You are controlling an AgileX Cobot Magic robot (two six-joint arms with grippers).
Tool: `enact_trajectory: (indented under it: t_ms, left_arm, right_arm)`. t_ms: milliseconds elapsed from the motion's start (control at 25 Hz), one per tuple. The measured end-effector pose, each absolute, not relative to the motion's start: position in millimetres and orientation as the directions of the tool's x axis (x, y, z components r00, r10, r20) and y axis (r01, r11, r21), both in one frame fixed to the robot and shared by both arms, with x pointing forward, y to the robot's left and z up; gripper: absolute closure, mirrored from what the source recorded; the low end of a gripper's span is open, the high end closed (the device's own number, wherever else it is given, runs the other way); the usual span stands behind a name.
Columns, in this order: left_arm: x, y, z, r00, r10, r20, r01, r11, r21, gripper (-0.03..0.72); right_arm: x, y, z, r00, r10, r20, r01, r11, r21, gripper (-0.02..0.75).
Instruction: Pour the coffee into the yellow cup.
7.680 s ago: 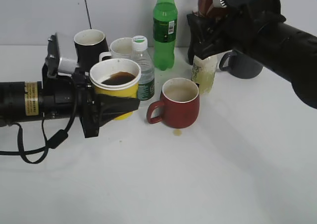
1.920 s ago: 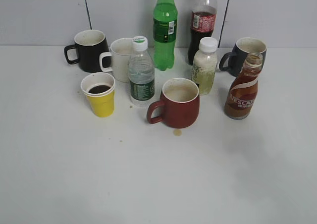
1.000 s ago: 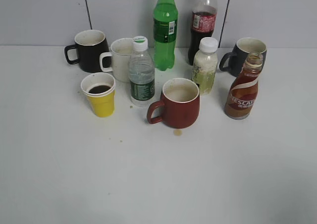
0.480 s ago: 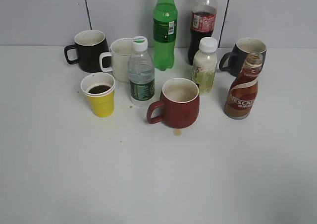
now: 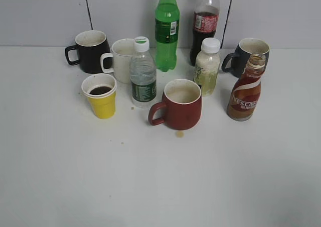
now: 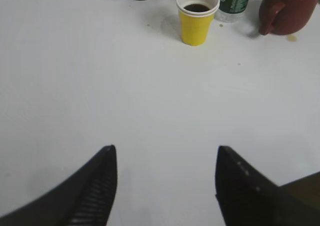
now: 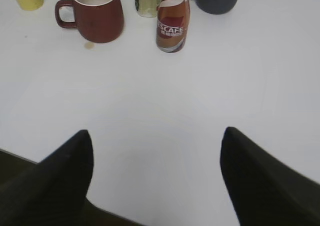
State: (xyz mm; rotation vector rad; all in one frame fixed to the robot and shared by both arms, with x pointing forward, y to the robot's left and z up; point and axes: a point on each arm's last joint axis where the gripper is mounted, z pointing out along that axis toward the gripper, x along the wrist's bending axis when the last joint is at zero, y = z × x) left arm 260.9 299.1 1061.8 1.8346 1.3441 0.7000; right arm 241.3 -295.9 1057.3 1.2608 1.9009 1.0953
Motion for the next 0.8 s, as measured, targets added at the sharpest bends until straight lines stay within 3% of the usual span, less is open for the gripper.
enact_trajectory:
  t_ms: [160,480,800]
  left_arm:
    - [260,301,1062,0.238,0.971,-0.001,0.554,-0.135,0.821,0.218]
    - [243,307,1063,-0.013,1.0,-0.009,0.484,0.015,0.875,0.218]
    - [229,308,1063,-0.032,0.999,-0.017,0.409,0.028,0.912,0.218]
  right_arm:
    - [242,-296,1057,-0.306,0.951,-0.039,0.446,0.179,0.877,0.146]
    - [242,-297,1057,-0.148,0.988,-0.039,0.465,0.104,0.879,0.146]
    - [232,-298,1057,-0.134,0.99,-0.041,0.411,0.094,0.907,0.146]
